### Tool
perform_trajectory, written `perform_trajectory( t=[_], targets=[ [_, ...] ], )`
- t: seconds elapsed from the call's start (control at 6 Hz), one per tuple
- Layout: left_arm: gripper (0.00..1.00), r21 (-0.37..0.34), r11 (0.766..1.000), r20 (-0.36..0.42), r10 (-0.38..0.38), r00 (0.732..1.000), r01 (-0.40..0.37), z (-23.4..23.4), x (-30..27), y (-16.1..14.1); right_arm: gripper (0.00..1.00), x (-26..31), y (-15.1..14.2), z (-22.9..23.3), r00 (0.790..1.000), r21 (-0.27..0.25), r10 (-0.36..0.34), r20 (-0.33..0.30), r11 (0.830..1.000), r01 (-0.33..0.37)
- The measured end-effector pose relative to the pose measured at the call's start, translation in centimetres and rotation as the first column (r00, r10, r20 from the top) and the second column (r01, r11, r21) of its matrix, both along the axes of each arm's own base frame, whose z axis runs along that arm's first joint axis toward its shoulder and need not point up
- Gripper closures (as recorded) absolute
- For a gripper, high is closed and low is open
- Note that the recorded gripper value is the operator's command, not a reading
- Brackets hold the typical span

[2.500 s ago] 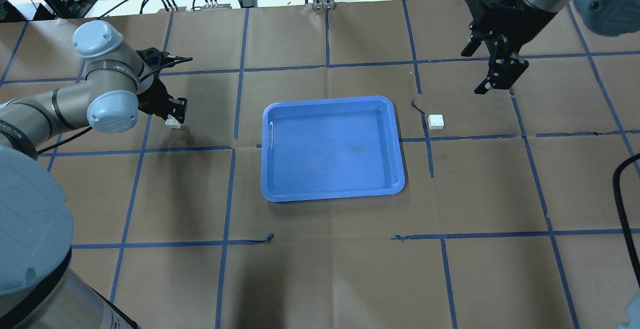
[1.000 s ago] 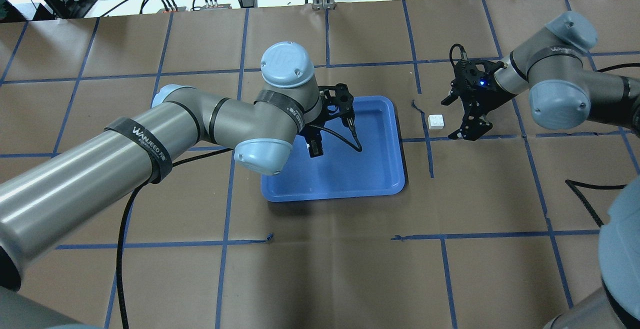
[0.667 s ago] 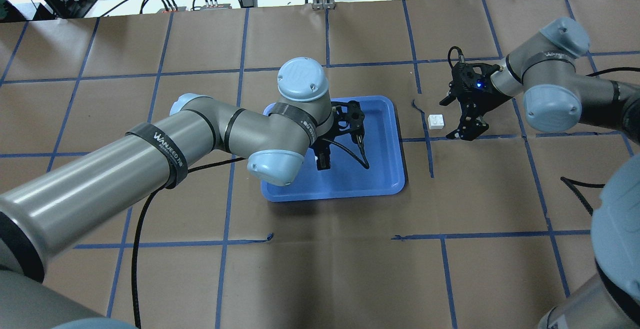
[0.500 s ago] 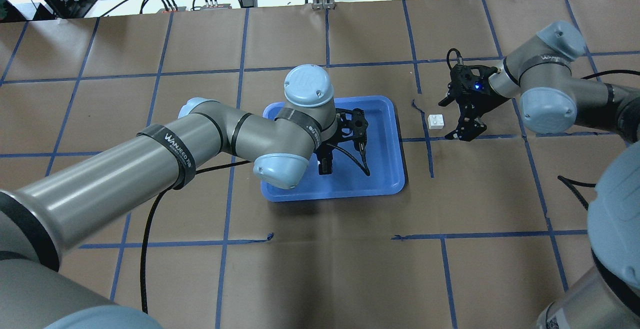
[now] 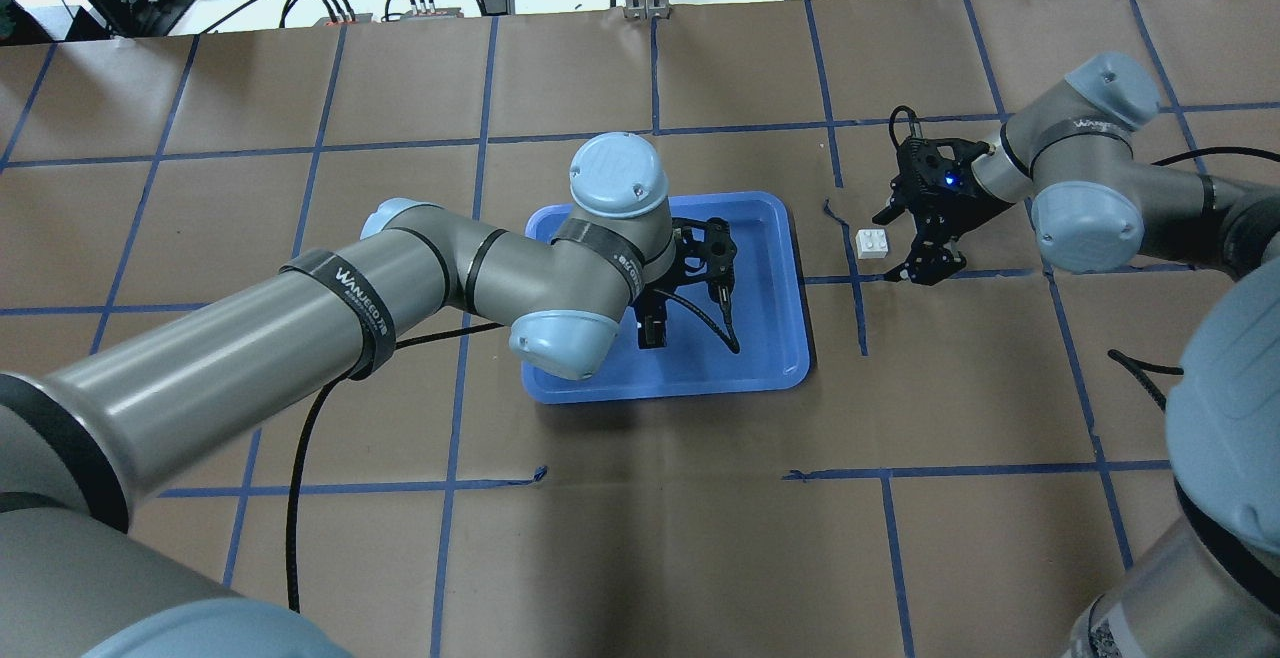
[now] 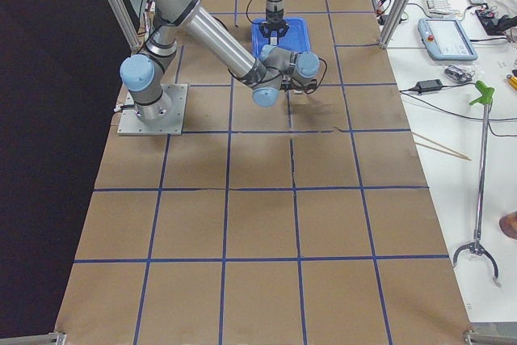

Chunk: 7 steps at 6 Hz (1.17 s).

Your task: Assemble white blocks and place on blue tray

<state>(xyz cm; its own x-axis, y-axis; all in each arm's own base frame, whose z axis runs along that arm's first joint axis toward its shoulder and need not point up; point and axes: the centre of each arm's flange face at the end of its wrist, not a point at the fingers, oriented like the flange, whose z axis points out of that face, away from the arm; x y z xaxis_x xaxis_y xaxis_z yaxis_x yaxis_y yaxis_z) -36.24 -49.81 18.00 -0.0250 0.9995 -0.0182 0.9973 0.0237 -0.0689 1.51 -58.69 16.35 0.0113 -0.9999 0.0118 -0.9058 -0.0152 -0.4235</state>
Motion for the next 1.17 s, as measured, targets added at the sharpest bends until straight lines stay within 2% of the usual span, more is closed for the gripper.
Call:
perform_trajectory(
  t=[0.17, 0.33, 0.67, 0.83, 1.0, 1.17],
  targets=[
    [0.15, -0.005, 1.000, -0.001, 0.001, 1.000, -0.001, 0.4, 0.0, 0.0, 0.59, 0.0, -0.1, -0.1, 1.000, 0.000, 0.001, -0.001, 1.000, -0.001],
    [0.15, -0.021, 1.000, -0.005, 0.001, 1.000, -0.001, 2.0, -0.1, 0.0, 0.66, -0.1, -0.1, 0.0, 1.000, -0.003, 0.003, -0.003, 1.000, -0.003],
    [0.15, -0.028, 0.999, -0.005, 0.018, 1.000, -0.018, 9.5, 1.2, 0.8, 0.72, -0.1, -0.3, 0.3, 1.000, -0.010, 0.004, -0.005, 1.000, -0.004],
    [0.15, -0.002, 0.998, 0.004, 0.059, 0.998, -0.059, 15.3, 3.6, 0.7, 0.73, -0.2, -0.6, 0.9, 1.000, -0.020, 0.001, -0.009, 1.000, -0.001],
    [0.04, 0.029, 0.991, 0.015, 0.133, 0.991, -0.134, 21.1, 6.7, 1.4, 0.73, -0.3, -1.2, 1.7, 1.000, -0.035, -0.003, -0.014, 0.999, 0.002],
    [0.02, 0.037, 0.962, 0.021, 0.268, 0.963, -0.269, 25.6, 9.5, 3.0, 0.75, -0.3, -1.7, 2.9, 1.000, -0.053, -0.002, -0.019, 0.999, 0.001]
  ],
)
